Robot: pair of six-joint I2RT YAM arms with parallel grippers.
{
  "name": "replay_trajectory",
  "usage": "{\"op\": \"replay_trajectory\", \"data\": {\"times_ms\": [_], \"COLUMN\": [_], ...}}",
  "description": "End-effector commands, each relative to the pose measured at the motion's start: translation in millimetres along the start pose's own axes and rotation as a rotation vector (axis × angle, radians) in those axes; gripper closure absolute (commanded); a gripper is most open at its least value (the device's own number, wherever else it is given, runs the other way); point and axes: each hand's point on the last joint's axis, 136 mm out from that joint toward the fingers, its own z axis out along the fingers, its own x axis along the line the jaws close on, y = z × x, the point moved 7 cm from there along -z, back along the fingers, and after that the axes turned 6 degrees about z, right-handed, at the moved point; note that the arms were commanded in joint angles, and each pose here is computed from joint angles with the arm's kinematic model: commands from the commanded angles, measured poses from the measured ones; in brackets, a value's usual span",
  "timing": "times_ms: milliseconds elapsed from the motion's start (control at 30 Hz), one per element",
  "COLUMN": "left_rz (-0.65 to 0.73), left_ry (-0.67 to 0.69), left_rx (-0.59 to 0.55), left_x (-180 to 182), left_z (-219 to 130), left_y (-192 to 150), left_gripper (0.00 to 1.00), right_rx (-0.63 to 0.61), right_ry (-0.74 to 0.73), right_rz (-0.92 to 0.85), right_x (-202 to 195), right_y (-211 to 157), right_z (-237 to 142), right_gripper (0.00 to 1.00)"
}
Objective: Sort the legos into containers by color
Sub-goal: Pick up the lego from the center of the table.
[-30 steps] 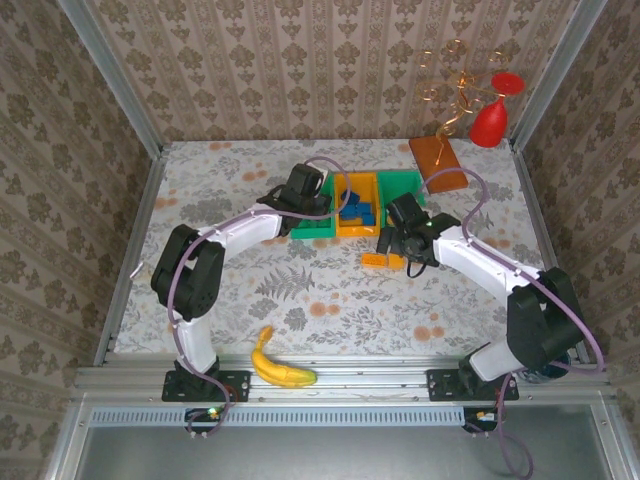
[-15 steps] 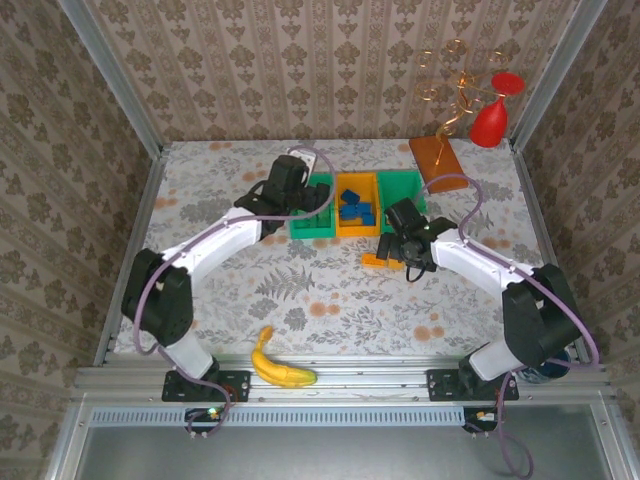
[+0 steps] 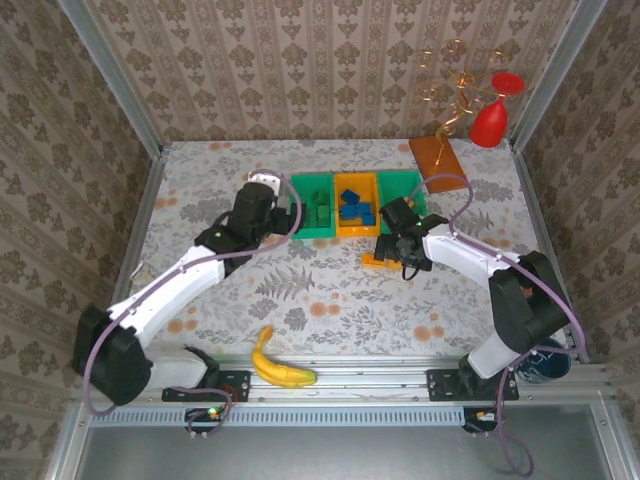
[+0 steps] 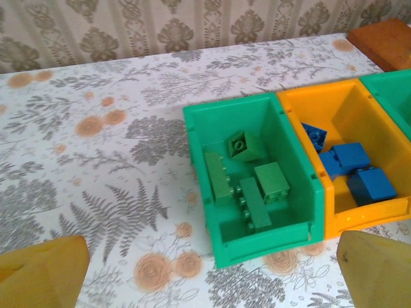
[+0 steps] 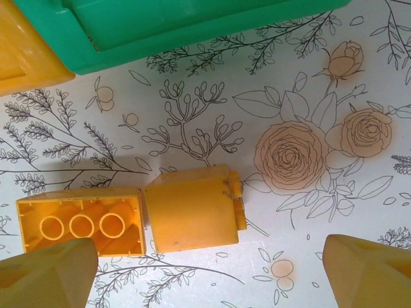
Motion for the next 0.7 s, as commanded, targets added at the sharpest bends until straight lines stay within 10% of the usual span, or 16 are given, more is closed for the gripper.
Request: {"op": "replay_trajectory", "data": {"times_ms": [0,667], "left_rz": [-0.044,-0.13], "left_ry": [0.078,0.112], "left_rx": [-0.028,-0.073], "left_x": [16.0,33.1], "left_z": [-20.1,-53.3], "left_y": [-4.8,-37.4], "left_gripper": [0.0,0.0], "right_rx": [0.018,0.036], "right_ry": [0.004,-0.01], "right_rz": [-0.02,-0.054], "right_x": [5.9,9.4], "right_y": [1.1,1.1], "right_z": [2.3,19.0], "right_gripper": [0.1,0.3]}}
